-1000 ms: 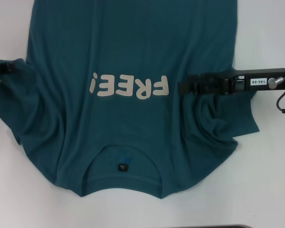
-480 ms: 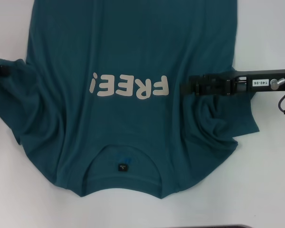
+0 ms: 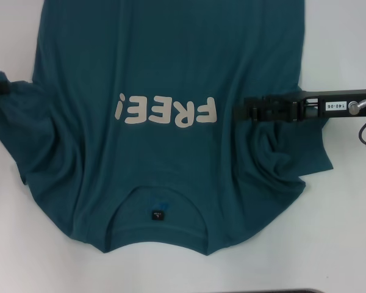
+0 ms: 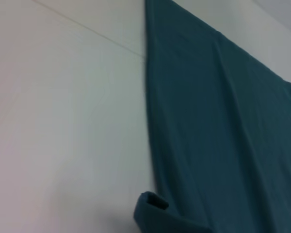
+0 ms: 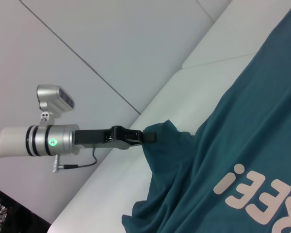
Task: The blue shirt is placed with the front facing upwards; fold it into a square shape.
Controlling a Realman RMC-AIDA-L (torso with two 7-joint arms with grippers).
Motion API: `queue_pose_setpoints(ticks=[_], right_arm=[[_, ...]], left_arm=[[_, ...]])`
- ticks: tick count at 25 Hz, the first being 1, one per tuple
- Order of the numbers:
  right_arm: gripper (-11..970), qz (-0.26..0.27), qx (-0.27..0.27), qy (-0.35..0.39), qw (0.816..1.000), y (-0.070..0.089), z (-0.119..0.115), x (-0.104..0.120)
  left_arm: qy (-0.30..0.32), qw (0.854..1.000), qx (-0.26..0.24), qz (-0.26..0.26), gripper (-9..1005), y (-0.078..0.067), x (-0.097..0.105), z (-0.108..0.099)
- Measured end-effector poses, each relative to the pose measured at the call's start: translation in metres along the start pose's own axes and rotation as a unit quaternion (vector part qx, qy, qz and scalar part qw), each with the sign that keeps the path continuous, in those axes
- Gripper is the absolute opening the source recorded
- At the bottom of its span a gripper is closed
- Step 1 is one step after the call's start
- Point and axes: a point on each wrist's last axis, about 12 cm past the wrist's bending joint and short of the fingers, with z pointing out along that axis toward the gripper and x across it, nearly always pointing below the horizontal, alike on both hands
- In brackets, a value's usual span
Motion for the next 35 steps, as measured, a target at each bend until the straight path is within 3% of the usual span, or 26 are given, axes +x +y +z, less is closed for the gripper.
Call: queue_pose_setpoints(ticks=[8, 17, 20, 27, 35], right_arm=[[910, 0.001, 0.002, 0.002, 1.0, -0.001, 0.0, 0.001], [909, 0.003, 0.003, 0.001, 1.0, -0.001, -0.001, 0.002], [908, 0.003, 0.003, 0.001, 1.0, -0.001, -0.001, 0.002], [907, 0.005, 0.005, -0.001, 1.0, -0.001, -0.003, 0.004], [905, 0.005, 0.005, -0.001, 1.0, -0.001, -0.003, 0.004]], left_arm=[[0.021, 0.998, 0.033, -0.041, 32, -0.021, 0.007, 0.006], [0.027, 0.997, 0.057, -0.052, 34, -0.04, 0.003, 0.007], [0.021, 0.997, 0.049, -0.049, 35, -0.038, -0.004, 0.0], [0.002, 0.999, 0.003, -0.053, 37, -0.015, -0.02, -0.023], [0.005, 0.999, -0.034, -0.019, 39, -0.017, -0.044, -0.028]])
